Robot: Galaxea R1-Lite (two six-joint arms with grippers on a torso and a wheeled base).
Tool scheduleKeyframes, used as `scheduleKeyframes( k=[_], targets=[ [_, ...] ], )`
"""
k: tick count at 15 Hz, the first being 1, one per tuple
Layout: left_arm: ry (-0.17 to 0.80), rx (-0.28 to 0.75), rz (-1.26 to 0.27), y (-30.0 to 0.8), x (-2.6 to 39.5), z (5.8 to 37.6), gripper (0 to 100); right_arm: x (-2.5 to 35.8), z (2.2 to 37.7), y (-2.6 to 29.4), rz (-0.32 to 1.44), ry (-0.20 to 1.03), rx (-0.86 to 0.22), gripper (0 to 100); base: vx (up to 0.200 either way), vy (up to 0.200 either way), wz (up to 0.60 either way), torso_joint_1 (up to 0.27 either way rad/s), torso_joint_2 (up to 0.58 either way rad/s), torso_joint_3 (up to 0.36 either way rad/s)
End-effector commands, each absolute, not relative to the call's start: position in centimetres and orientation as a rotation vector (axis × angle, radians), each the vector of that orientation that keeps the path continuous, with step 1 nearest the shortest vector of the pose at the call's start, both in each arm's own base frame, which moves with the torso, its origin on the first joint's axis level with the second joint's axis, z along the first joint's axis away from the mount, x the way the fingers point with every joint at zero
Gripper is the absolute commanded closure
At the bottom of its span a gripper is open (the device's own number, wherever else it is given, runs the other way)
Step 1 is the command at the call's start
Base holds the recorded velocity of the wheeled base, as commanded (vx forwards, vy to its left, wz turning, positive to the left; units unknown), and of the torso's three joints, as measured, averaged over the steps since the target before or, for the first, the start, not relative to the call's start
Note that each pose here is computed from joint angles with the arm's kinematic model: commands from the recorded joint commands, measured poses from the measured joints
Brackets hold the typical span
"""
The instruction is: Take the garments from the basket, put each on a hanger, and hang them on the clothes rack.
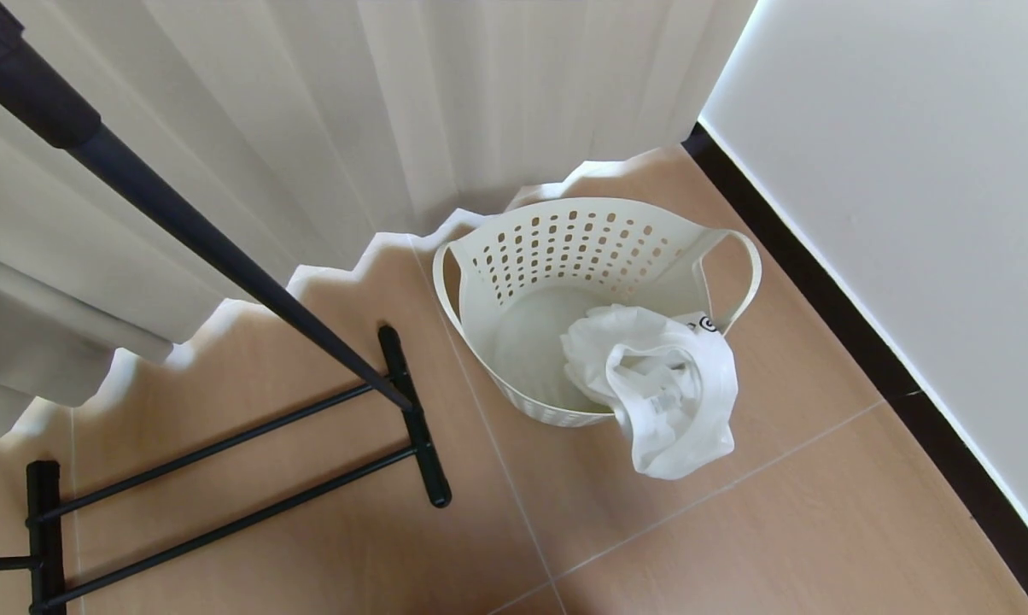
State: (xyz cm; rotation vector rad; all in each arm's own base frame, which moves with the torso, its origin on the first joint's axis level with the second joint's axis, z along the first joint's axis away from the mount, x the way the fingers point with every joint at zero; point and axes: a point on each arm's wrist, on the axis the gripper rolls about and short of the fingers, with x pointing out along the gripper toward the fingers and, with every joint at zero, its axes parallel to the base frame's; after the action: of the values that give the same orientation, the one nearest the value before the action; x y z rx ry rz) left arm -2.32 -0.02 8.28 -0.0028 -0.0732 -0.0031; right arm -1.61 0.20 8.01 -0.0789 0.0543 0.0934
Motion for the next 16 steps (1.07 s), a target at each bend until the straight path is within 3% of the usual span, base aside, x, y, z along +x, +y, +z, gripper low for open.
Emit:
scheduleKeyframes(
  k=[1, 3, 4, 7, 8, 13, 16],
  targets=[
    [-0.072, -0.003, -0.003, 0.0, -2.3, 8.3, 0, 1.5, 10.2, 0.3, 0.139, 0.197, -0.081, 0, 0.000, 0.000, 0.00, 0.000, 0.00, 0.000],
    [-0.072, -0.003, -0.003, 0.0, -2.3, 8.3, 0, 4.1, 11.9, 0.6, 0.198, 0.214, -0.090, 0, 0.000, 0.000, 0.00, 0.000, 0.00, 0.000],
    [-0.072, -0.003, -0.003, 0.0, -2.3, 8.3, 0, 7.2, 13.2, 1.3, 0.255, 0.247, -0.149, 0, 0.000, 0.000, 0.00, 0.000, 0.00, 0.000],
    [-0.072, -0.003, -0.003, 0.0, -2.3, 8.3, 0, 12.0, 15.1, 2.8, 0.348, 0.295, -0.363, 0, 0.000, 0.000, 0.00, 0.000, 0.00, 0.000],
    [-0.072, -0.003, -0.003, 0.0, -2.3, 8.3, 0, 15.3, 15.8, 3.8, 0.396, 0.308, -0.516, 0, 0.000, 0.000, 0.00, 0.000, 0.00, 0.000],
    [-0.072, -0.003, -0.003, 0.0, -2.3, 8.3, 0, 25.0, 17.4, 9.0, 0.410, 0.258, -1.005, 0, 0.000, 0.000, 0.00, 0.000, 0.00, 0.000],
    [-0.072, -0.003, -0.003, 0.0, -2.3, 8.3, 0, 27.9, 16.7, 11.3, 0.426, 0.259, -1.095, 0, 0.000, 0.000, 0.00, 0.000, 0.00, 0.000]
  ],
)
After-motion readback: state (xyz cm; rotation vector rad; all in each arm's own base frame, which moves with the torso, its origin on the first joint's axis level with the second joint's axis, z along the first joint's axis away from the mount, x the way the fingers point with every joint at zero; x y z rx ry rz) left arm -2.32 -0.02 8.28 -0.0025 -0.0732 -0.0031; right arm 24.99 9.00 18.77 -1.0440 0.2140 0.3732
